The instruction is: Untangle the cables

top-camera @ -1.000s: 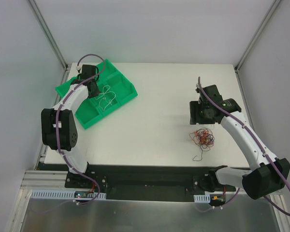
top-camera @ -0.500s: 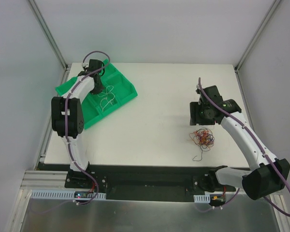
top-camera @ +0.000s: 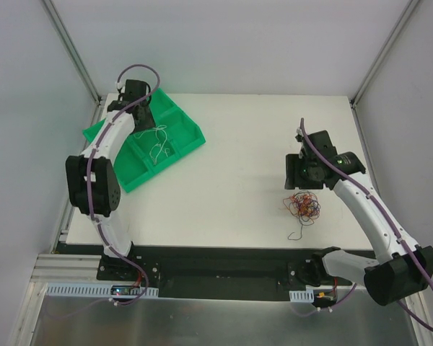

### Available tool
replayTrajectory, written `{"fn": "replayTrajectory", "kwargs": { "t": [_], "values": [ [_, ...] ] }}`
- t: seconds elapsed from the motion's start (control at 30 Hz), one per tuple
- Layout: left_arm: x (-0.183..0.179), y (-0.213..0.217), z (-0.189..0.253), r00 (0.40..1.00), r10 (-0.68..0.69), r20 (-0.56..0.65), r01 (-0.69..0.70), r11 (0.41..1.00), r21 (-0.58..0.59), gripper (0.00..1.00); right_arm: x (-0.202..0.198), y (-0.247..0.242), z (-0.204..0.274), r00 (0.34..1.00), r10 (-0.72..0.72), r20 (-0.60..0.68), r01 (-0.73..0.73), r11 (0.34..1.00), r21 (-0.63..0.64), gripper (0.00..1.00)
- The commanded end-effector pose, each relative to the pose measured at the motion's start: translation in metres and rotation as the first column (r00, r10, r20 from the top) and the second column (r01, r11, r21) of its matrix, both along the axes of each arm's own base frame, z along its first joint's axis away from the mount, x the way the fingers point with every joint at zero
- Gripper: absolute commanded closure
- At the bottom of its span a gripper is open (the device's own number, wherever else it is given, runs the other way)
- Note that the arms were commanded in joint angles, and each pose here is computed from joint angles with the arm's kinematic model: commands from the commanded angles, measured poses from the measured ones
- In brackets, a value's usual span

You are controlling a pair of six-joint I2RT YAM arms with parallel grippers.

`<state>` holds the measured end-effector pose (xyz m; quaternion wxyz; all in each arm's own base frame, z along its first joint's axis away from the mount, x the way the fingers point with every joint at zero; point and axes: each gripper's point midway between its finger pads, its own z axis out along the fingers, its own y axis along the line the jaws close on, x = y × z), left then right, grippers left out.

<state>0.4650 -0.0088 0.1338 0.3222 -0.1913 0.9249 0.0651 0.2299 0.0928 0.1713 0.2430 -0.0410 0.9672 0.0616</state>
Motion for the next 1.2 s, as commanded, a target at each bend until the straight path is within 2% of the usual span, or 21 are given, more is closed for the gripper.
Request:
{"fn": "replayTrajectory", "kwargs": {
  "t": [0.0,0.13,0.27,0.37,0.5,0.7,0.83,0.93,1.03,1.17],
  "values": [
    [-0.019,-0.007,0.067,0.991,-0.048,0.126,0.052,0.998,-0.034,0.4,-0.01,0.001,0.001,0.999,-0.018,-0.027,0.018,0.999,0.027,0.39],
    [-0.029,-0.04,0.063,0.972,-0.2,0.125,0.218,0.963,-0.156,0.27,-0.012,-0.001,0.003,1.0,-0.01,-0.015,0.01,1.0,0.023,0.39],
    [-0.026,-0.049,0.059,0.969,-0.214,0.124,0.235,0.954,-0.188,0.19,-0.014,-0.002,0.004,1.0,-0.008,-0.024,0.009,1.0,0.023,0.39],
    [-0.012,-0.051,0.053,0.97,-0.212,0.115,0.231,0.953,-0.195,0.16,-0.015,-0.002,0.003,1.0,-0.012,-0.016,0.013,1.0,0.028,0.39],
    [0.01,-0.056,0.049,0.949,-0.291,0.12,0.309,0.936,-0.171,0.16,-0.022,0.006,0.001,0.999,0.0,-0.04,0.003,0.997,0.074,0.39],
    [0.036,-0.043,0.038,0.909,-0.408,0.081,0.41,0.912,-0.016,0.14,-0.029,-0.003,0.008,1.0,0.002,-0.031,-0.001,0.999,0.043,0.39],
    [0.049,-0.039,0.032,0.877,-0.477,0.061,0.475,0.879,0.036,0.17,-0.035,-0.007,0.008,0.999,-0.002,-0.04,0.003,0.999,0.032,0.39],
    [0.06,-0.043,0.023,0.857,-0.511,0.065,0.51,0.86,0.025,0.21,-0.038,-0.008,0.008,0.999,-0.003,-0.052,0.005,1.0,0.028,0.39],
    [0.065,-0.043,0.01,0.86,-0.509,0.045,0.509,0.861,0.017,0.38,-0.041,-0.009,0.008,0.998,-0.004,-0.065,0.005,1.0,0.024,0.39],
    [0.047,-0.04,0.001,0.892,-0.452,0.02,0.453,0.892,-0.02,0.55,-0.04,-0.008,0.01,0.998,-0.007,-0.061,0.009,1.0,0.027,0.39]
  ]
}}
